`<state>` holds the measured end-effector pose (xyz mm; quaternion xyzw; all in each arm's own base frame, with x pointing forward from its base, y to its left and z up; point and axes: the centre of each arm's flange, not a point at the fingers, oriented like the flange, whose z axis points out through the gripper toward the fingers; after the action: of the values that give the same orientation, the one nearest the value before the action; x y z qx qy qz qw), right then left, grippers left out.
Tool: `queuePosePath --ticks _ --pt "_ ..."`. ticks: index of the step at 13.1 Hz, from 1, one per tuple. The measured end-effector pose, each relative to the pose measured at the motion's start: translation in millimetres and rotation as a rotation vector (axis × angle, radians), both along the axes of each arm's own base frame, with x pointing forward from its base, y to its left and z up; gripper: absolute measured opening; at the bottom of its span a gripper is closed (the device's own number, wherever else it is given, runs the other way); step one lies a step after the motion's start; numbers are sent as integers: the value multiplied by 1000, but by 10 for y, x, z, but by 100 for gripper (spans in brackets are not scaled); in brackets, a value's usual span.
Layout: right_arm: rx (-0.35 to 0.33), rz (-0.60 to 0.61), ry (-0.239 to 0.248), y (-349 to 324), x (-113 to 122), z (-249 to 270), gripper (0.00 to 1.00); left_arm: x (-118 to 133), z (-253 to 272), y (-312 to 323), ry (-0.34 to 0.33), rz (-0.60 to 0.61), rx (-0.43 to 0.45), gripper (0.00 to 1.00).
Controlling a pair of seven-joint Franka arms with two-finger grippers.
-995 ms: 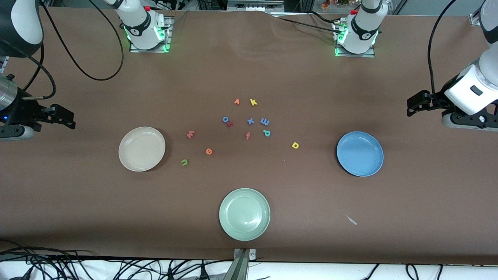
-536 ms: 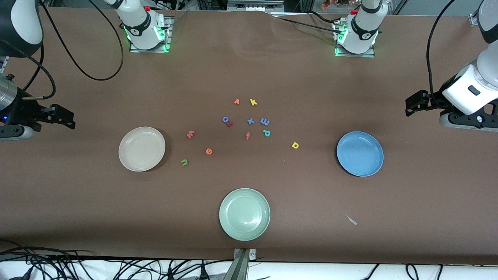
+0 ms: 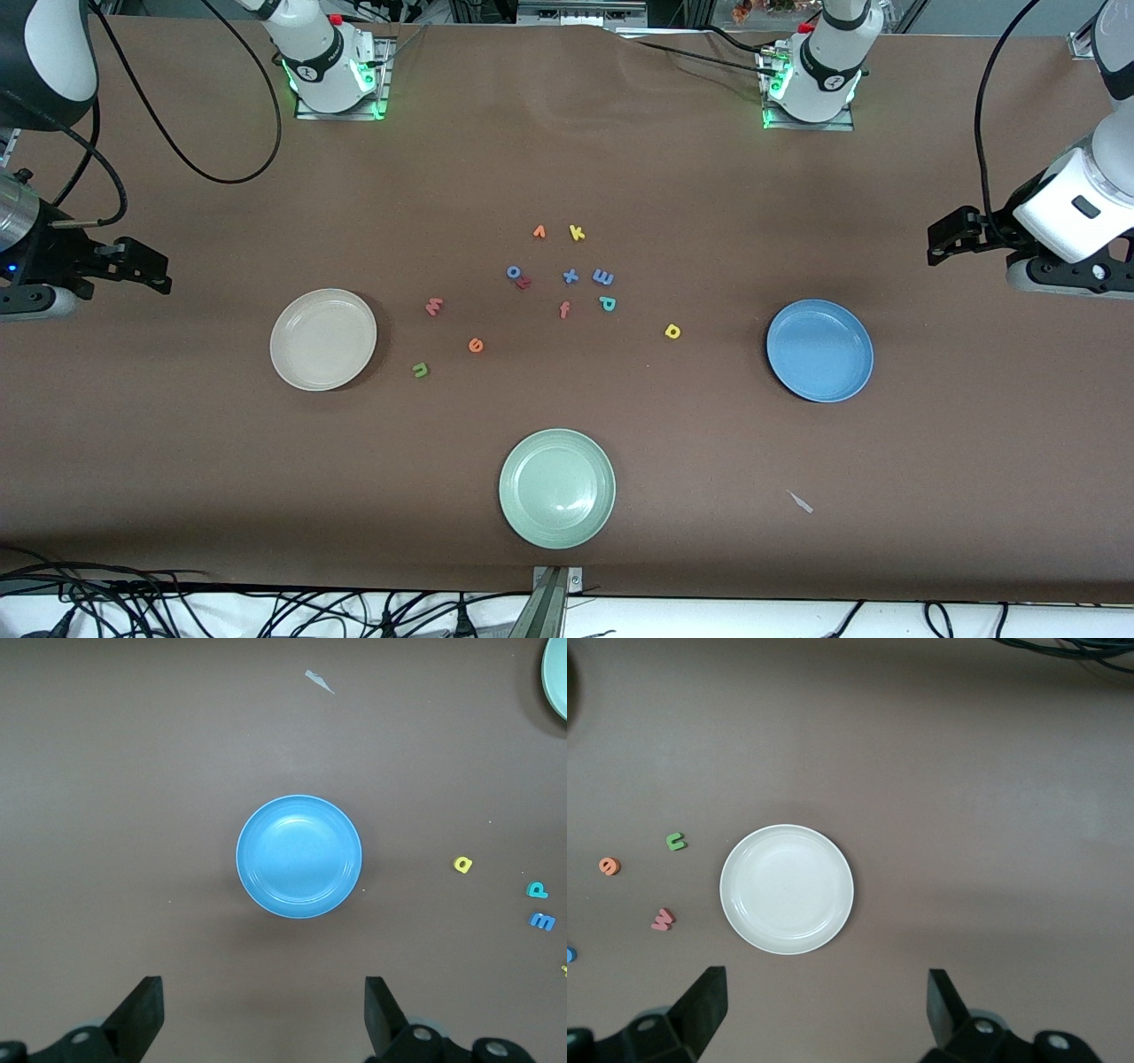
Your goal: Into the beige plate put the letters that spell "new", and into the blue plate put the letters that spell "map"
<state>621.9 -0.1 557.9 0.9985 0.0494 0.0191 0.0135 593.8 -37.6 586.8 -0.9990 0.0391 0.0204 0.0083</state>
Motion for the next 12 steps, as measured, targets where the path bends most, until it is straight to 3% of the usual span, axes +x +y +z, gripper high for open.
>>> queuePosePath --ticks 12 --pt "0 -3 1 -20 -1 -1 100 18 -47 -57 8 -10 0 100"
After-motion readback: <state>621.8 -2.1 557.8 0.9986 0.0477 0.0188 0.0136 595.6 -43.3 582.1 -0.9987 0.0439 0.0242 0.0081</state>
